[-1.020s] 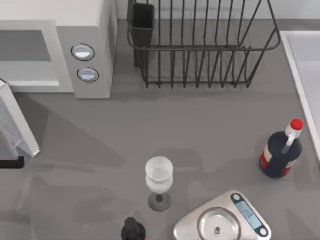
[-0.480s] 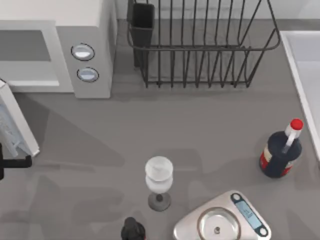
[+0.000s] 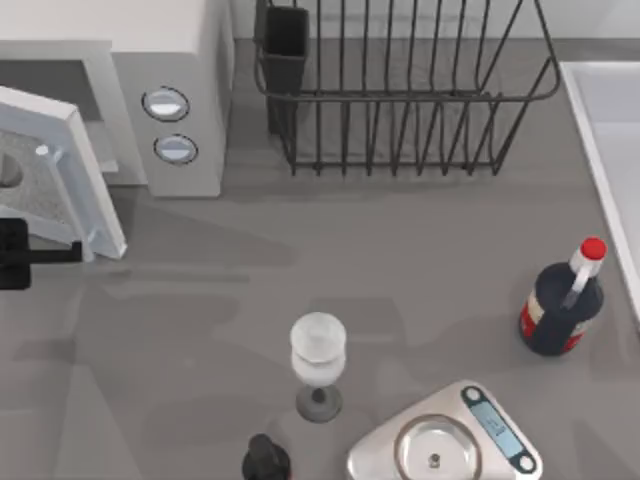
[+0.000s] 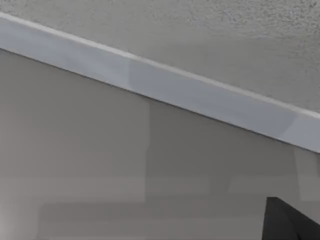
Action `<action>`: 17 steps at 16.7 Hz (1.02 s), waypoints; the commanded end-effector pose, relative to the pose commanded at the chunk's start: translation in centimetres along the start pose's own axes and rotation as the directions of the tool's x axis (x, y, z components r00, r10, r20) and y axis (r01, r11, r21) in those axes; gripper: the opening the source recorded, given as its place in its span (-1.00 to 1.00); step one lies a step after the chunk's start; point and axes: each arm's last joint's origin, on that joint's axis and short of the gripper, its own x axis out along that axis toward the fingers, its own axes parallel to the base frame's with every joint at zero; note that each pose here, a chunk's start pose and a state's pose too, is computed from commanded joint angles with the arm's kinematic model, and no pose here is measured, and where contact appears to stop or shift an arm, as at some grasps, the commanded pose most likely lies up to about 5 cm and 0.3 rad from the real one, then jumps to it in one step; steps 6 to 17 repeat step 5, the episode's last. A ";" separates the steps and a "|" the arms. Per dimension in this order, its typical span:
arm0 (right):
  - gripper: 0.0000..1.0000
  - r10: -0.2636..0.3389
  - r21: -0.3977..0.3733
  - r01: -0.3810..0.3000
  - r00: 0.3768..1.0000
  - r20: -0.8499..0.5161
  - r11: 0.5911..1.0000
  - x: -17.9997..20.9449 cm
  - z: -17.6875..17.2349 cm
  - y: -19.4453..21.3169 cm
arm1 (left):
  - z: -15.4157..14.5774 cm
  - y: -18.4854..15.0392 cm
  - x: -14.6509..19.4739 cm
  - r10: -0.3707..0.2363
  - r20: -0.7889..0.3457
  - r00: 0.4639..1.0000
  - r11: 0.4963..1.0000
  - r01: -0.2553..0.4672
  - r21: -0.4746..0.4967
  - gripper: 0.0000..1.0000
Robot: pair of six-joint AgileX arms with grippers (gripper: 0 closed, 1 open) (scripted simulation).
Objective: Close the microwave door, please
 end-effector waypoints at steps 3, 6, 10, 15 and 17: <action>1.00 0.000 0.000 0.000 1.000 0.000 1.000 0.0 0.0 0.0 | 1.2 -0.1 1.7 0.001 0.013 1.000 1.000 -0.001 0.001 -1.00; 1.00 0.000 0.000 0.000 1.000 0.000 1.000 0.0 0.0 0.0 | 1.4 -0.1 1.9 0.001 0.018 1.000 1.000 -0.001 0.001 -1.00; 1.00 0.000 0.000 0.000 1.000 0.000 1.000 0.0 0.0 0.0 | 1.4 -0.1 1.9 0.001 0.018 1.000 1.000 -0.001 0.001 -1.00; 1.00 0.000 0.000 0.000 1.000 0.000 1.000 0.0 0.0 0.0 | 1.4 -0.1 1.9 0.001 0.018 1.000 1.000 -0.001 0.001 -1.00; 1.00 0.000 0.000 0.000 1.000 0.000 1.000 0.0 0.0 0.0 | 1.4 -0.1 1.9 0.001 0.018 1.000 1.000 -0.001 0.001 -1.00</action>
